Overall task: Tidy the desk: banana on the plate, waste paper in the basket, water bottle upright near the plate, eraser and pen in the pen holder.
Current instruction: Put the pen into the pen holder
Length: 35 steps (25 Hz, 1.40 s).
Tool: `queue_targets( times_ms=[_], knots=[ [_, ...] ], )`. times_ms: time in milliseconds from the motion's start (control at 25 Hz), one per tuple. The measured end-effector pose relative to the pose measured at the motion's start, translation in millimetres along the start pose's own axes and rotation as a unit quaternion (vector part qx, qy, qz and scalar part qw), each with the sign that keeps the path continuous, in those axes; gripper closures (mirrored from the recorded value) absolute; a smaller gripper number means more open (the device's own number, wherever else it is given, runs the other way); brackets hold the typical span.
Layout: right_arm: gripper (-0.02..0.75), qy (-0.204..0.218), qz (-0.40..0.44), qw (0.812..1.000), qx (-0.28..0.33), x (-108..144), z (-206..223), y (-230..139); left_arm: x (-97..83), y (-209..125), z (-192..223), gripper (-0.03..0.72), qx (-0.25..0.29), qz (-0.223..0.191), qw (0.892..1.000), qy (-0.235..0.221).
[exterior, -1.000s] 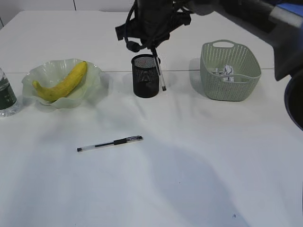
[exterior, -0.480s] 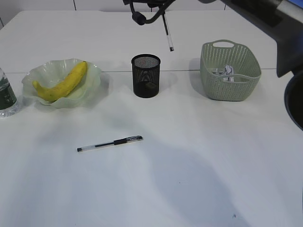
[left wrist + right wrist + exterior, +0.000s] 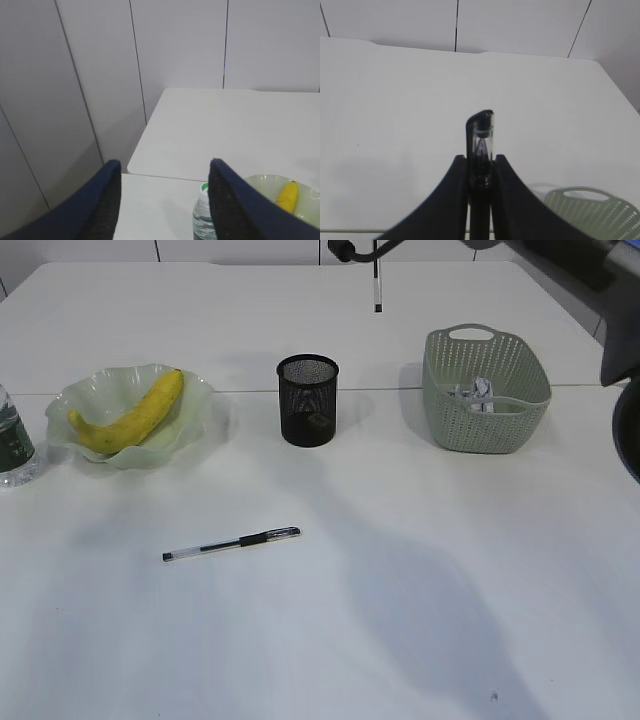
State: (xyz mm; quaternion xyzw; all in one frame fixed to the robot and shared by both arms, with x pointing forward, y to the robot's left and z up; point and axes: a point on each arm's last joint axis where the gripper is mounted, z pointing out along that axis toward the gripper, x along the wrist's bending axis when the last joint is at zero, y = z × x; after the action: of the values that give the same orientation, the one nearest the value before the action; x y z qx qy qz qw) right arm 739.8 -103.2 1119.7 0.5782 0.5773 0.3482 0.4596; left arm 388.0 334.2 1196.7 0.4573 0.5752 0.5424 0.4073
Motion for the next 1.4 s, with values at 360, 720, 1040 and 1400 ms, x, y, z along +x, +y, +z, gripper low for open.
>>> queue_targets(
  times_ms=[360,720,1040,1400],
  knots=[
    [0.652,0.045,0.033,0.998,-0.03,14.8,24.3,-16.6,0.2,0.1,0.0,0.3,0.0,0.003,1.0,0.001],
    [0.652,0.054,0.08,0.995,-0.036,8.5,46.4,-29.5,0.9,0.3,0.0,0.3,-0.001,0.014,1.0,0.005],
    [0.652,0.073,0.091,0.992,-0.046,10.4,60.1,-40.0,1.0,0.3,0.0,0.3,-0.001,0.016,1.0,0.005],
    [0.652,0.092,0.101,0.99,-0.041,20.6,74.1,-59.4,1.0,0.3,0.0,0.3,-0.001,0.016,1.0,0.005]
  ],
)
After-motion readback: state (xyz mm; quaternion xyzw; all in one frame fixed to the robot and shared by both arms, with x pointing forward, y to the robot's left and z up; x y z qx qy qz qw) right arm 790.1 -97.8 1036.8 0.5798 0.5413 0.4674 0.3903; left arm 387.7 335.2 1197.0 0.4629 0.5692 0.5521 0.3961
